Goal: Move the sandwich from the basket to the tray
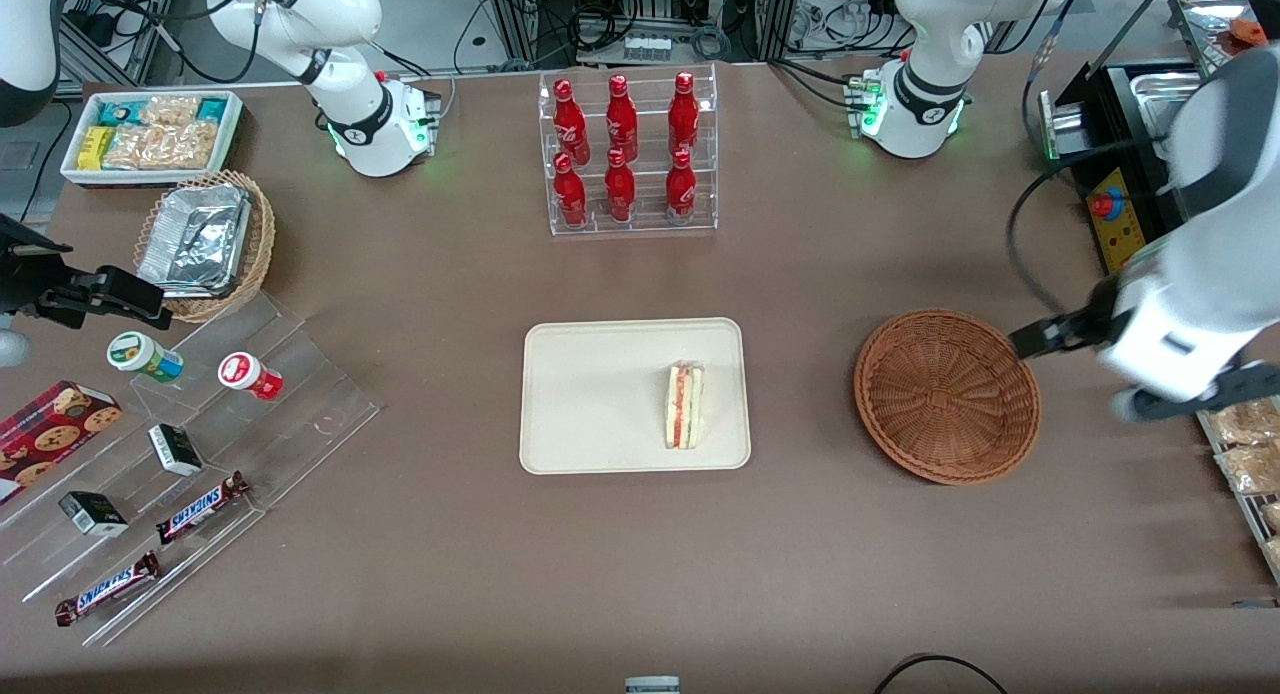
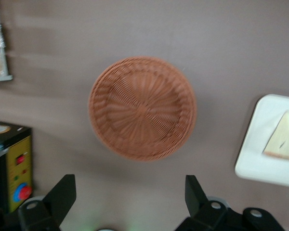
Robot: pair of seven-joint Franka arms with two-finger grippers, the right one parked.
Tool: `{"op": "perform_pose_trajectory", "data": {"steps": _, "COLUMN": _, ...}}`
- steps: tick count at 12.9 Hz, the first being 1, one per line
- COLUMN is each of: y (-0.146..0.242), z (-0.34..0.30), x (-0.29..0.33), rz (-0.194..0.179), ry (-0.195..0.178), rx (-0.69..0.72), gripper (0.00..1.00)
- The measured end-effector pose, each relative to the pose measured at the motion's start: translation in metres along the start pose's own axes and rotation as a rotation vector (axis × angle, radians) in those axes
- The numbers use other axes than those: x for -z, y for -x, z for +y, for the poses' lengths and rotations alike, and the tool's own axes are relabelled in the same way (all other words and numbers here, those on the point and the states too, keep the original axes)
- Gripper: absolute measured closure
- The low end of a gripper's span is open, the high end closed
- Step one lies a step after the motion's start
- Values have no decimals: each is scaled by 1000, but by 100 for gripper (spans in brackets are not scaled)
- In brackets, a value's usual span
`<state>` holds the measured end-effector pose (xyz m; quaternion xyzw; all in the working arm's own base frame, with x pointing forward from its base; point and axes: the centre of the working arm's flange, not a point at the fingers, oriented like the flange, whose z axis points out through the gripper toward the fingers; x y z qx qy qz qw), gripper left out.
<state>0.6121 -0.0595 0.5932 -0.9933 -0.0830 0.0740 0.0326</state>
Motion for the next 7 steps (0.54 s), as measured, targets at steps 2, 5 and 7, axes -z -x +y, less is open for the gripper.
{"op": "perform_pose_trajectory", "data": {"steps": 2, "y": 22, "z": -20, "x": 20, "rz": -15, "ry": -11, "rx": -22, "gripper": 0}}
{"op": "perform_pose_trajectory", "data": {"steps": 5, "y": 50, "z": -26, "x": 38, "rz": -18, "ry": -18, "rx": -33, "gripper": 0}}
{"op": "perform_pose_trajectory", "data": {"steps": 7, "y": 69, "z": -33, "x": 42, "rz": -23, "ry": -12, "rx": -38, "gripper": 0}}
